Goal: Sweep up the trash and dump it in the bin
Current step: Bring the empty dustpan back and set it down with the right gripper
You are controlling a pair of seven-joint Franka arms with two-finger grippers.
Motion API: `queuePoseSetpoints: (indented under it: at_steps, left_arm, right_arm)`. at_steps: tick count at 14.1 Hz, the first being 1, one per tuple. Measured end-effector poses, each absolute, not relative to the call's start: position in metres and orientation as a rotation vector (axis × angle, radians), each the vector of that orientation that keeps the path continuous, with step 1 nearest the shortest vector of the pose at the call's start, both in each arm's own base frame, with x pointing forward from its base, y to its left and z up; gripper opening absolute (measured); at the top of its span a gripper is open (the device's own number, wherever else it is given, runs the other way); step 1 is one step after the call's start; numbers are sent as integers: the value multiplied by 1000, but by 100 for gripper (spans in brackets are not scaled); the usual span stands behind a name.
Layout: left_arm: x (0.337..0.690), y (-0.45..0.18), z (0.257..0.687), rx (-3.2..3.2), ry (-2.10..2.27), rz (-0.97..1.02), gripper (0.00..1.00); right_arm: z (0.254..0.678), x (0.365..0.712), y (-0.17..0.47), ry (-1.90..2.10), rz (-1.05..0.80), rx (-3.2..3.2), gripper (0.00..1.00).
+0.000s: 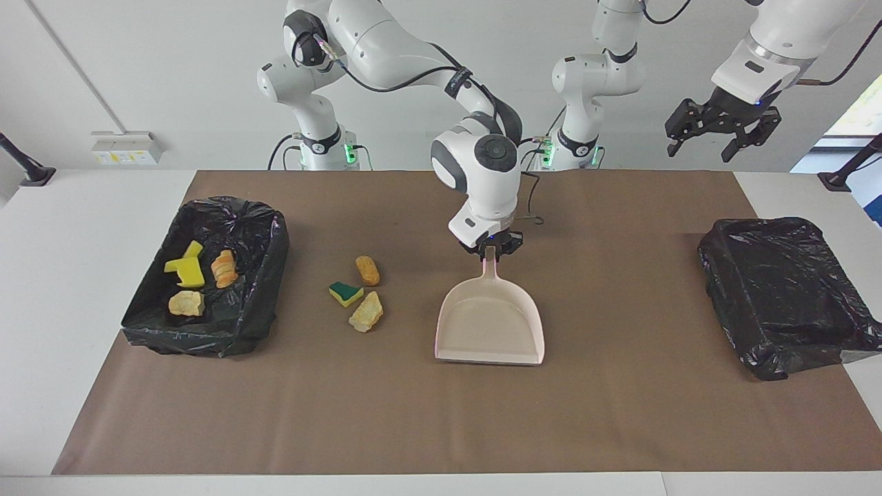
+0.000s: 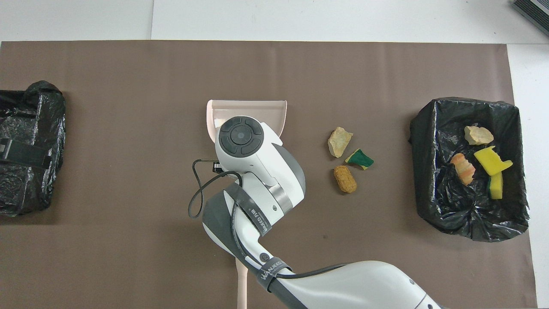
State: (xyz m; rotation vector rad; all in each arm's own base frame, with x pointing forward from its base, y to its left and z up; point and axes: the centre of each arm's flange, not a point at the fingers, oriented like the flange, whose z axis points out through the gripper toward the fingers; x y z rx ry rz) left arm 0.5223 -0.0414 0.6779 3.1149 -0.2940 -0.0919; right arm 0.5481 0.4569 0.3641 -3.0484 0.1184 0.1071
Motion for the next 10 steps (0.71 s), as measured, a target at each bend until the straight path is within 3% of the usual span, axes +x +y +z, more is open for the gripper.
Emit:
queuePoseSetpoints:
  at_steps: [4,7,10]
  left_arm:
    - [522,-41,678,3115,-294,-92,100]
    - [522,-41,678,3115,-294,-92,100]
    - [522,-41,678,3115,-294,-92,100]
  right_arm:
    - [355,550,454,27,112,-3048,37]
    - [360,541,458,-33,146,-3061,67]
    - [396,535,441,-29,215,-3089,99]
